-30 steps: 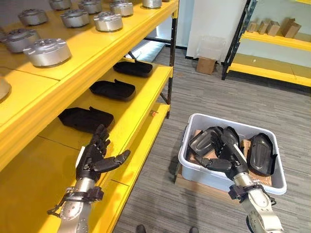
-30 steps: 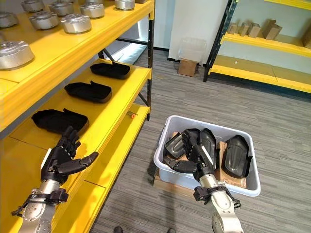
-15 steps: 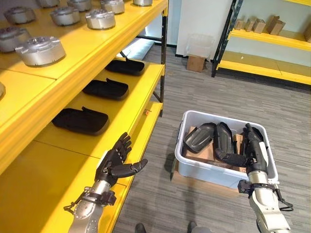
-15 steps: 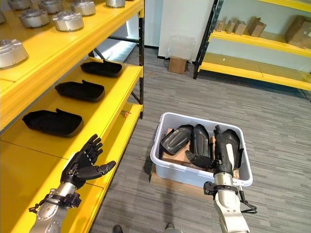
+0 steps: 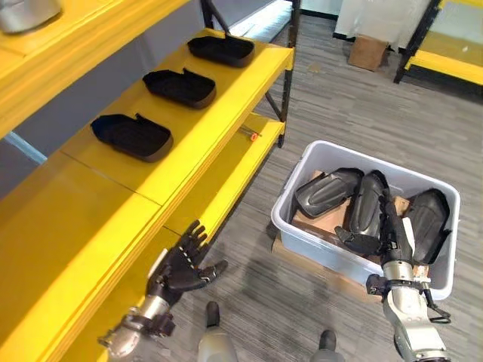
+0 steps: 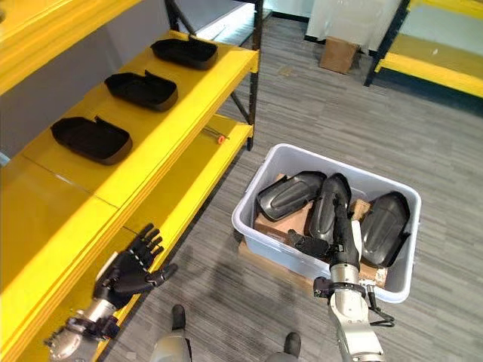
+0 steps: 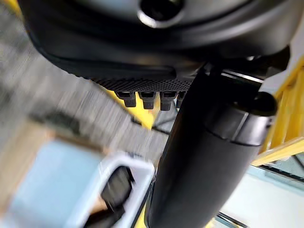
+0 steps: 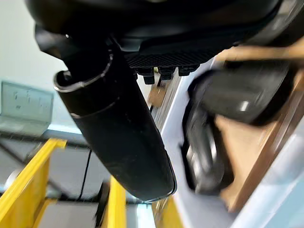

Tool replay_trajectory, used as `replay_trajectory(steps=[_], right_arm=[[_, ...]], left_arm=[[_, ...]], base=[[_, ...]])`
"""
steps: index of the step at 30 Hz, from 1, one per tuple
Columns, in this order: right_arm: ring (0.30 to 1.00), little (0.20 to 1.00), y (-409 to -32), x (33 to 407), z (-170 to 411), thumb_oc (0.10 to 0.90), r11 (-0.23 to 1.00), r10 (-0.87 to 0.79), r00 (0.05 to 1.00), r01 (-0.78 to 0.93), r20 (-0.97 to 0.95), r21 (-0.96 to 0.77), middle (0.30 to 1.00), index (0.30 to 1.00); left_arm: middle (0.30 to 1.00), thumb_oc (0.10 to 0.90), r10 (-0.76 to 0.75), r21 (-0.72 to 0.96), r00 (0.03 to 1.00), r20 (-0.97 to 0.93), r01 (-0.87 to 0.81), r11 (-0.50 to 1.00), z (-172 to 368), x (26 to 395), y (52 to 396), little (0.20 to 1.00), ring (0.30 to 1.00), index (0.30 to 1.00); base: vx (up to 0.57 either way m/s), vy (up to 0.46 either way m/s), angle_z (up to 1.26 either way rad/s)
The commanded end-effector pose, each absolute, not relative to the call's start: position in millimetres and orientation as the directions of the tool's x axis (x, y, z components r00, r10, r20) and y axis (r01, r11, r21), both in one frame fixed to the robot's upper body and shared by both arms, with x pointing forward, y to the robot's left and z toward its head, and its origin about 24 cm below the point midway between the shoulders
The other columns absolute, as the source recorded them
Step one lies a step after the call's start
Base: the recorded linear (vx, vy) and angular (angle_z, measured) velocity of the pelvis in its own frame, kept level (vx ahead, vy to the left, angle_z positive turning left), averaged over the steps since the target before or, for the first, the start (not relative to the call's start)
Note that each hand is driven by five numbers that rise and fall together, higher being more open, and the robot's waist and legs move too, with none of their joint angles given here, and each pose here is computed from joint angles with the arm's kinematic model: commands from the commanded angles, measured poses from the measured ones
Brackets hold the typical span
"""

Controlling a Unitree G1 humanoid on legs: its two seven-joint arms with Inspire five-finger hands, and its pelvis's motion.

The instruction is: Move parts from the plastic box to the shelf.

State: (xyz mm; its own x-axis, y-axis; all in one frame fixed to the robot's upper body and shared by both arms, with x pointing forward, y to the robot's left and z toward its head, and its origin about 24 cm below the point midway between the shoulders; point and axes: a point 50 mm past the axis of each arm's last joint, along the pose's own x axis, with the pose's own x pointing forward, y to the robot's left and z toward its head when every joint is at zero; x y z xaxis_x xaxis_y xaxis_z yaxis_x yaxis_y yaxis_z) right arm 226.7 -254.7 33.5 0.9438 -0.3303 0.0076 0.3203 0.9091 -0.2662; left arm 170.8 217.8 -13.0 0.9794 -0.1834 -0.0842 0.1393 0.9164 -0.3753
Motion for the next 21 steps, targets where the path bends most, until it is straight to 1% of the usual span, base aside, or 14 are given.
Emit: replay_trajectory(steps=[1,5,9,11,12,13,14,18,21], right_arm=[[1.0,1.0,-248,241,82,0.9,0.899,-0.334,0.906,0.389,0.26,-0.202,1.0,1.0],[1.0,1.0,-258,236,81,0.9,0.871,-0.368,0.896,0.425,0.248,-0.245,1.0,1.0],[1.0,1.0,-260,238,80,0.9,0.856,-0.371,0.897,0.431,0.243,-0.285,1.0,1.0],[1.0,1.0,-264,238,84,0.9,0.843,-0.399,0.876,0.467,0.27,-0.268,1.0,1.0],[1.0,1.0,-268,238,91,0.9,0.831,-0.378,0.872,0.468,0.31,-0.302,1.0,1.0],[1.0,1.0,-269,239,92,0.9,0.83,-0.374,0.873,0.466,0.314,-0.307,1.0,1.0],[1.0,1.0,-269,242,94,0.9,0.821,-0.323,0.893,0.429,0.314,-0.377,1.0,1.0],[1.0,1.0,-275,239,93,0.9,0.819,-0.33,0.895,0.429,0.299,-0.381,1.0,1.0],[1.0,1.0,-273,240,94,0.9,0.84,-0.284,0.915,0.381,0.287,-0.386,1.0,1.0]], left_arm=[[1.0,0.9,-0.167,-0.222,0.966,0.197,0.21,0.952,51,199,250,1.0,1.0,1.0],[1.0,0.9,-0.144,-0.225,0.974,0.177,0.182,0.957,46,192,253,1.0,1.0,1.0],[1.0,0.9,-0.156,-0.239,0.969,0.191,0.2,0.95,48,199,250,1.0,1.0,1.0],[1.0,0.9,-0.2,-0.195,0.962,0.187,0.236,0.952,52,209,241,1.0,1.0,1.0],[1.0,0.9,-0.147,-0.236,0.967,0.21,0.196,0.952,55,212,242,1.0,1.0,1.0],[1.0,0.9,-0.133,-0.248,0.968,0.214,0.186,0.951,54,212,243,1.0,1.0,1.0],[1.0,0.9,-0.059,-0.284,0.966,0.25,0.131,0.95,57,213,249,1.0,1.0,1.0],[1.0,0.9,-0.074,-0.286,0.963,0.26,0.15,0.946,57,218,247,1.0,1.0,1.0],[1.0,0.9,-0.077,-0.272,0.965,0.25,0.146,0.951,60,214,245,1.0,1.0,1.0]], base=[[0.04,-0.186,-0.07],[0.08,-0.247,-0.04],[0.03,-0.24,-0.08],[-0.07,-0.428,-0.21],[-0.06,-0.386,-0.03],[-0.01,-0.507,0.01],[0.03,-0.34,-0.02],[0.02,-0.297,0.24],[0.1,-0.199,0.28]])
